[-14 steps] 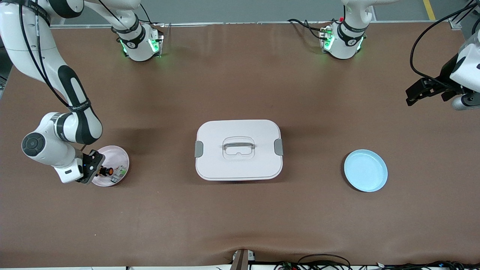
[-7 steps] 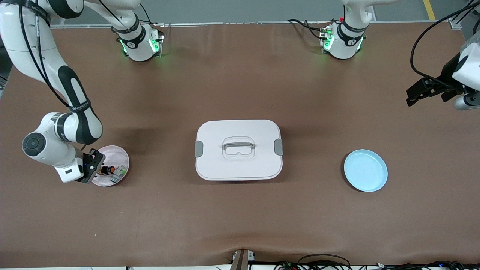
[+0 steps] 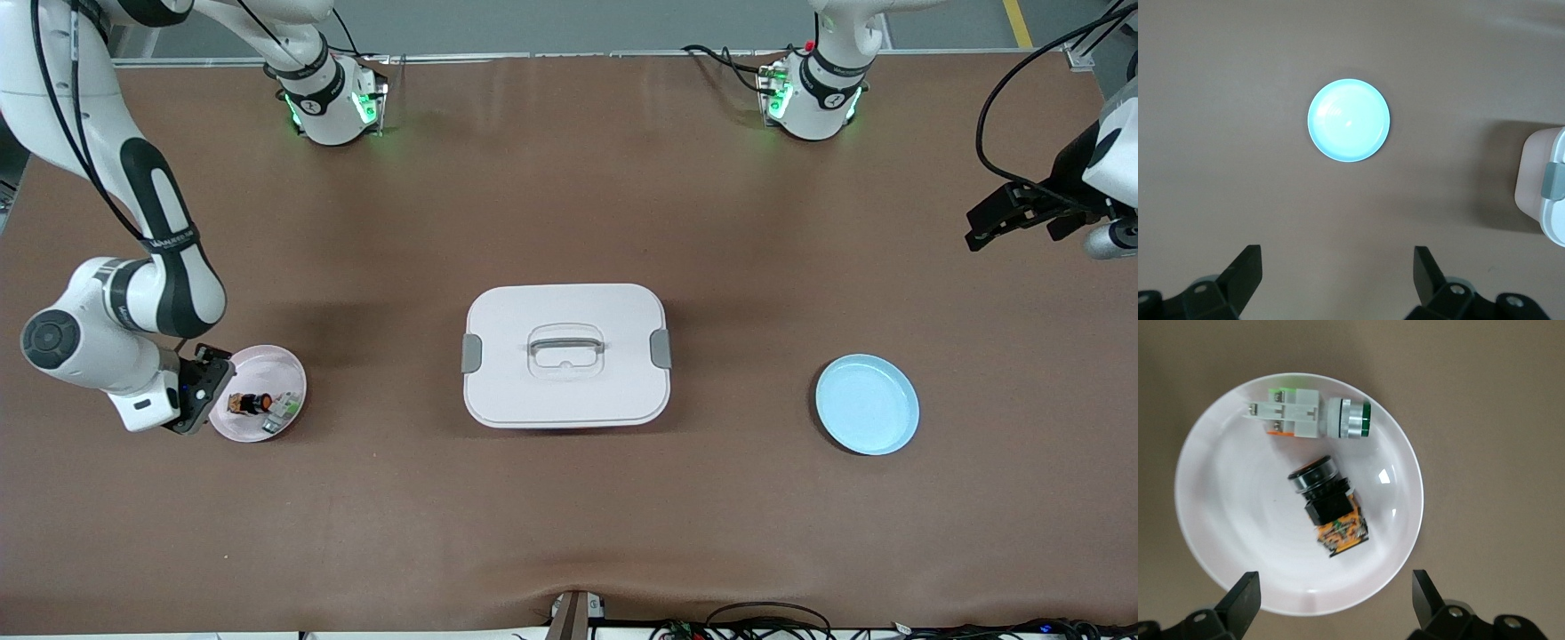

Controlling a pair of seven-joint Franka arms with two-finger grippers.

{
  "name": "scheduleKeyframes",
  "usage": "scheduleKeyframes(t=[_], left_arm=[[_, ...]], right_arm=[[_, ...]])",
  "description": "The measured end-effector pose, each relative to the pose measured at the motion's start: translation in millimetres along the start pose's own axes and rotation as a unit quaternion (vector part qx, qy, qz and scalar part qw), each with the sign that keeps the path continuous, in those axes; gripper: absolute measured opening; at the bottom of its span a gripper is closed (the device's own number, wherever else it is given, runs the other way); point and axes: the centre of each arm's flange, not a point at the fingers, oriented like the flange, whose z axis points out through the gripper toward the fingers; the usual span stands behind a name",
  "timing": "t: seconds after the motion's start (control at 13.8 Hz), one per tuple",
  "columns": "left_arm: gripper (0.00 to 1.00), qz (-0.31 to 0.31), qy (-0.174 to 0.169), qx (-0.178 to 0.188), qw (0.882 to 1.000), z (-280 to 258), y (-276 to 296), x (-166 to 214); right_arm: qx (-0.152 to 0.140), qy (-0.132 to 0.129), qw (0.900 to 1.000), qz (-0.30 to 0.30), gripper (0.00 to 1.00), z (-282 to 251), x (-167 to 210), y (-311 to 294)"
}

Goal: Transfer orange switch to right arm and place

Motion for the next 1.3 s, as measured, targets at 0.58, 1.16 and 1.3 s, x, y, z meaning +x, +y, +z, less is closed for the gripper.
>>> scheduleKeyframes(t=[0.58, 1.16, 1.3], left_arm=[[1.00, 0.000, -0.005, 0.001, 1.000, -1, 0, -2], [1.00, -0.007, -0.005, 0.001, 1.000, -5, -9, -2], [1.00, -0.009, -0.005, 0.002, 1.000, -5, -11, -2]], right_arm=[[0.036, -0.027, 0.955, 0.292, 1.00, -67, 7, -23], [0.004, -0.003, 0.870, 0.493, 1.00, -168, 11, -43], [-0.005, 0.009, 0.857, 0.515, 1.00, -200, 7, -51]])
